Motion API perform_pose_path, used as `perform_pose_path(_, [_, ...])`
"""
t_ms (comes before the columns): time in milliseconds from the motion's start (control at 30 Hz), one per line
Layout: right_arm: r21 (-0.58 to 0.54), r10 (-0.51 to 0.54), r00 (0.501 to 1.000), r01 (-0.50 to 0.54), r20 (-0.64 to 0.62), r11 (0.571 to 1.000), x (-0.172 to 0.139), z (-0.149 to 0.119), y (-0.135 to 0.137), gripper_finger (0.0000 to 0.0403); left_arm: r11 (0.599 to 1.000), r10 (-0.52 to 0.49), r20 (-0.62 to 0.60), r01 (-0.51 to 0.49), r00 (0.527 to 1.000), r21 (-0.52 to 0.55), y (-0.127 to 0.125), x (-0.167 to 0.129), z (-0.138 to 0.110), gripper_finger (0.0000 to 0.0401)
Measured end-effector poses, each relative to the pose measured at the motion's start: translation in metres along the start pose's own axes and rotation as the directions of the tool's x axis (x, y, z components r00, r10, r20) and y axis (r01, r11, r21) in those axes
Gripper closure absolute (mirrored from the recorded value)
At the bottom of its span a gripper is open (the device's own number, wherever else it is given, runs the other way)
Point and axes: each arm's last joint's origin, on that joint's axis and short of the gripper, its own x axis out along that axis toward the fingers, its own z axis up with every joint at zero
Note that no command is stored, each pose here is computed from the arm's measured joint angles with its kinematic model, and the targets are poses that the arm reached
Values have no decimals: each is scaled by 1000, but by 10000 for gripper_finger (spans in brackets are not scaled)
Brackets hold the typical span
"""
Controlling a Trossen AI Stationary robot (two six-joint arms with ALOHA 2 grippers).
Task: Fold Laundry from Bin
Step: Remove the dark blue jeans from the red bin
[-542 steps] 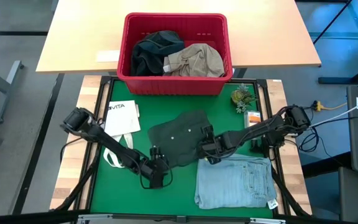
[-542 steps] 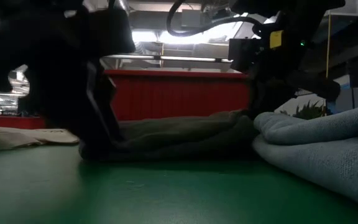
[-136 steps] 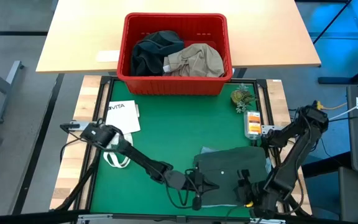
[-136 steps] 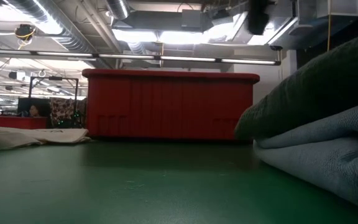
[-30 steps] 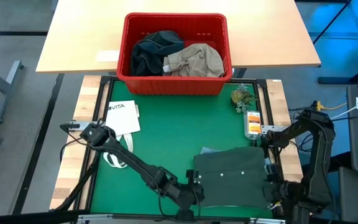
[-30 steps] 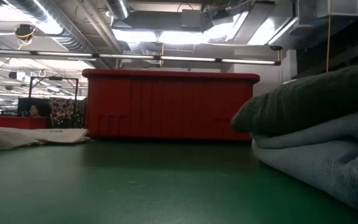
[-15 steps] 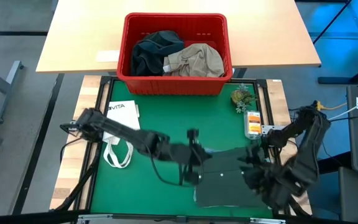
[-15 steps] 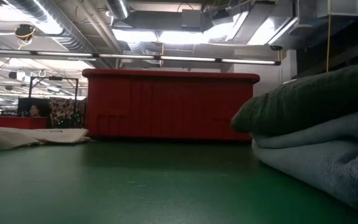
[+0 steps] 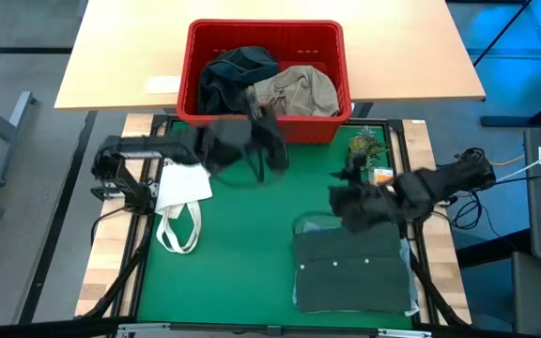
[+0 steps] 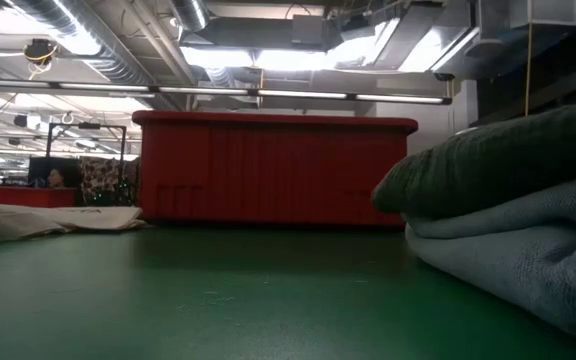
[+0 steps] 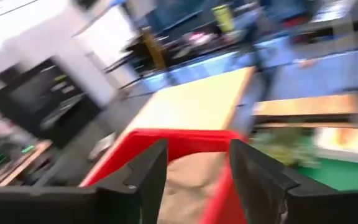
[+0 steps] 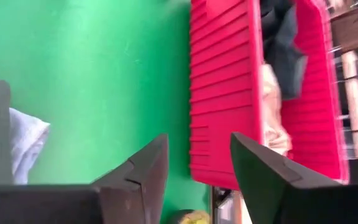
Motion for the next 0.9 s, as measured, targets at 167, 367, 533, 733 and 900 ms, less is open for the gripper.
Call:
perform_pose_path(167, [35,169,986,-169,-8,985,32,2,-16,229,988,148,-98,-151,984,-24,60,35,-23,224])
perform_pose_path(367, [22,234,965,-233,-115,972,62,-12,-11,229,986,145,-223,-160,964,-50,126,78,-69,245])
perform_pose_path(533, [20,229,957,-229,-181,973,83,-24,-1,229,981,51,-275,-99,960,-165,171,111,-113,255])
perform_pose_path(733, [21,228,957,-228,-178,973,102,-30,14,229,974,46,-394,-129,918,-186,201,150,-168,238])
perform_pose_path(900, [19,229,956,-230,-183,973,110,-35,21,229,954,121,-442,-227,889,-197,208,184,-202,206])
